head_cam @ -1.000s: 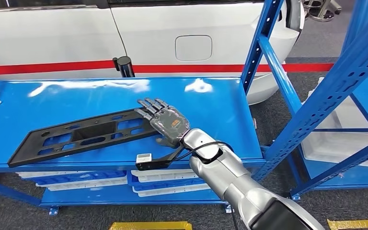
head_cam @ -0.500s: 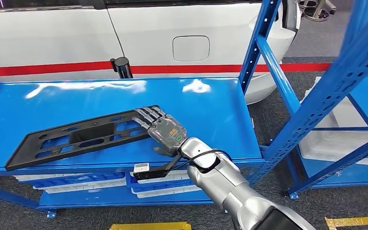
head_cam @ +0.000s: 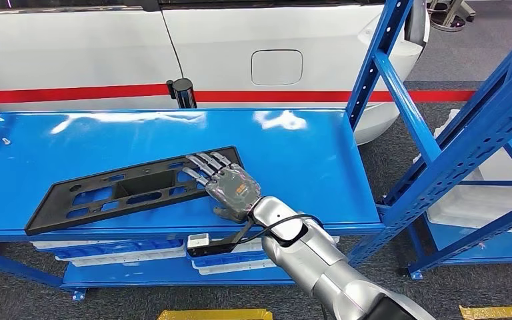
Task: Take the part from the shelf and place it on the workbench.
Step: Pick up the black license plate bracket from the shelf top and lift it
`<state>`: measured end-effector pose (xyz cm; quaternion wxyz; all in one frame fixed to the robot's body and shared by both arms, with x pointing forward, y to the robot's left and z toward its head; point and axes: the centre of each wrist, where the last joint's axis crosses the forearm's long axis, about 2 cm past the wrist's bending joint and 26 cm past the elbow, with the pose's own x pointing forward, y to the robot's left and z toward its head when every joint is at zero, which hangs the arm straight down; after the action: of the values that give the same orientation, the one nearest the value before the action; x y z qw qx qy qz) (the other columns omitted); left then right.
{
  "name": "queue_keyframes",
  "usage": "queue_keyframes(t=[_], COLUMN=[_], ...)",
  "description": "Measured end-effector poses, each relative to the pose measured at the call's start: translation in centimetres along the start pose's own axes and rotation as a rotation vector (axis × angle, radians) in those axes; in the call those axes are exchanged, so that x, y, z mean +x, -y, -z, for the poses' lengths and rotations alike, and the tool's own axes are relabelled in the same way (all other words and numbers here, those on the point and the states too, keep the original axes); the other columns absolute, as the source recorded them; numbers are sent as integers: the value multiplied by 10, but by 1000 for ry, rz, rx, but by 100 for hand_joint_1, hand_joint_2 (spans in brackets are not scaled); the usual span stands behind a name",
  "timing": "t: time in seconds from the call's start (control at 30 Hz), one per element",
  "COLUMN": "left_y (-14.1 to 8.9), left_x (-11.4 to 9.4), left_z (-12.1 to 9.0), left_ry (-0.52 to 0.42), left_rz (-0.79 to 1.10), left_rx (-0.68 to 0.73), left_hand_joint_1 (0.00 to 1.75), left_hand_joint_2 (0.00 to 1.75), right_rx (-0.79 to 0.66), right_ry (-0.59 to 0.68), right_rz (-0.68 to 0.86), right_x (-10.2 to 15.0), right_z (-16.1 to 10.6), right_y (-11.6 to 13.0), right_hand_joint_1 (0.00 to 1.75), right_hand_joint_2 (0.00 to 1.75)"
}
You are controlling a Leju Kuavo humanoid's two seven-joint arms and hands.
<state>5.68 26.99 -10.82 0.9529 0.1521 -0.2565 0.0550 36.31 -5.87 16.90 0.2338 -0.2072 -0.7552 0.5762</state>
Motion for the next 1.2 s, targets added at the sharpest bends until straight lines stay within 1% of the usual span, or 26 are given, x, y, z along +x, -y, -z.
queue_keyframes(t=[0.23, 0.47, 0.63, 0.77, 1.03, 1.2], left_y=[0, 0, 0, 0, 3, 5], left_x=[0, 0, 0, 0, 1, 1], left_z=[0, 0, 0, 0, -1, -1], left_ry=[2, 6, 7, 9, 5, 11], left_rz=[2, 10, 17, 21, 34, 40], left_rx=[-1, -4, -12, -16, -33, -39], left_hand_joint_1=[0, 0, 0, 0, 0, 0], left_hand_joint_2=[0, 0, 0, 0, 0, 0], right_rx=[-1, -6, -12, -10, 1, -3], right_ry=[6, 16, 36, 46, 174, 220], right_rz=[-19, -53, -47, -46, 38, 75], right_x=[2, 18, 29, 32, 54, 64], right_z=[-1, -2, 3, 5, 24, 34], right_y=[-1, -6, -3, -2, 8, 14], right_hand_joint_1=[0, 0, 0, 0, 0, 0], right_hand_joint_2=[175, 175, 175, 175, 175, 175])
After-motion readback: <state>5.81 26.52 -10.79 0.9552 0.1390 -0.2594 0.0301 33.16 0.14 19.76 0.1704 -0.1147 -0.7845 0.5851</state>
